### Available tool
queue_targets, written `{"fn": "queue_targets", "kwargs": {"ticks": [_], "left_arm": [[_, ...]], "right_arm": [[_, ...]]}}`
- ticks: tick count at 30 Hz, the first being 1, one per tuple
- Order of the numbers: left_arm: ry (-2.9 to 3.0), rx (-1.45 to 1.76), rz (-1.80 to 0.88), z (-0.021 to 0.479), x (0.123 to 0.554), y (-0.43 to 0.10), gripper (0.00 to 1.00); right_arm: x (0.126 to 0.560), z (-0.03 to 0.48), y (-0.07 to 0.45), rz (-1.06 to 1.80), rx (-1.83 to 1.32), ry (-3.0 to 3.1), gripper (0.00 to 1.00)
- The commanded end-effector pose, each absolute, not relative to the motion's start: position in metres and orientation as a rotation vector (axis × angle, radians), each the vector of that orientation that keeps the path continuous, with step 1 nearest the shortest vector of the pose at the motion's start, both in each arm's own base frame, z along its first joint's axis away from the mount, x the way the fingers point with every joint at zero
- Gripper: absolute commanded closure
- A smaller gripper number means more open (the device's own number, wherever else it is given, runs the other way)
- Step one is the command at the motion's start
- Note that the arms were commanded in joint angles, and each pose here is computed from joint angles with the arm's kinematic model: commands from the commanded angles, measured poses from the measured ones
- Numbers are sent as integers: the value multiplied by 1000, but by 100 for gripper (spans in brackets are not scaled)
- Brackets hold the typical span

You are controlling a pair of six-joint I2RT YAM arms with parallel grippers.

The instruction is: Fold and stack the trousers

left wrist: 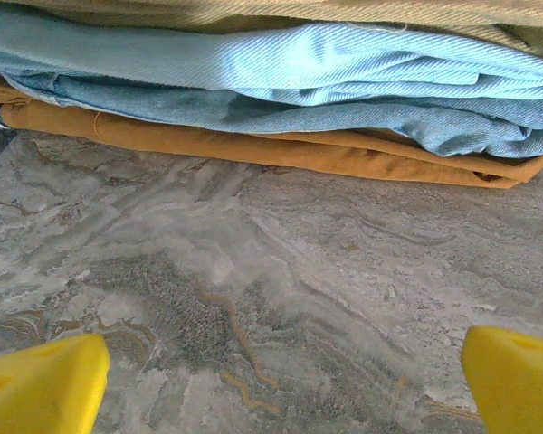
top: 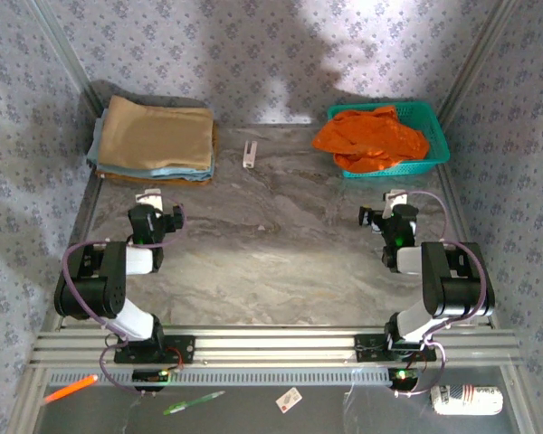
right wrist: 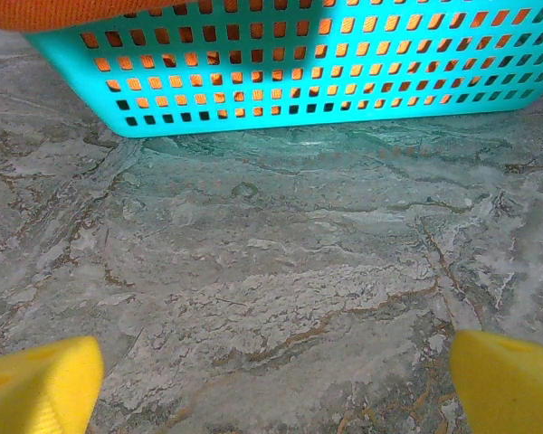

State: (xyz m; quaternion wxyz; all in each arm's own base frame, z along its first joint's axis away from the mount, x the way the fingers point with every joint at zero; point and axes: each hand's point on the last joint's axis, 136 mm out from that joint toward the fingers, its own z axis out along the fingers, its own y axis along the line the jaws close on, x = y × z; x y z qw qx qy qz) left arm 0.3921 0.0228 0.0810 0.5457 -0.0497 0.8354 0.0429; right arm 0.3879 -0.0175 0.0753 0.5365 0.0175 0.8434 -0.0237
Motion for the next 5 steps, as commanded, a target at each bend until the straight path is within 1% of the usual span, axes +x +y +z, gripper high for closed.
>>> {"fn": "queue_targets", "kwargs": {"ticks": [1,5], "left_arm": [[1958,-118,81,88,397,22,0],[1953,-116,83,90,397,21,0]], "right_arm": [[391,83,-19,-84,31,1984,0],[391,84,-19,-84,30,1983,0]]}}
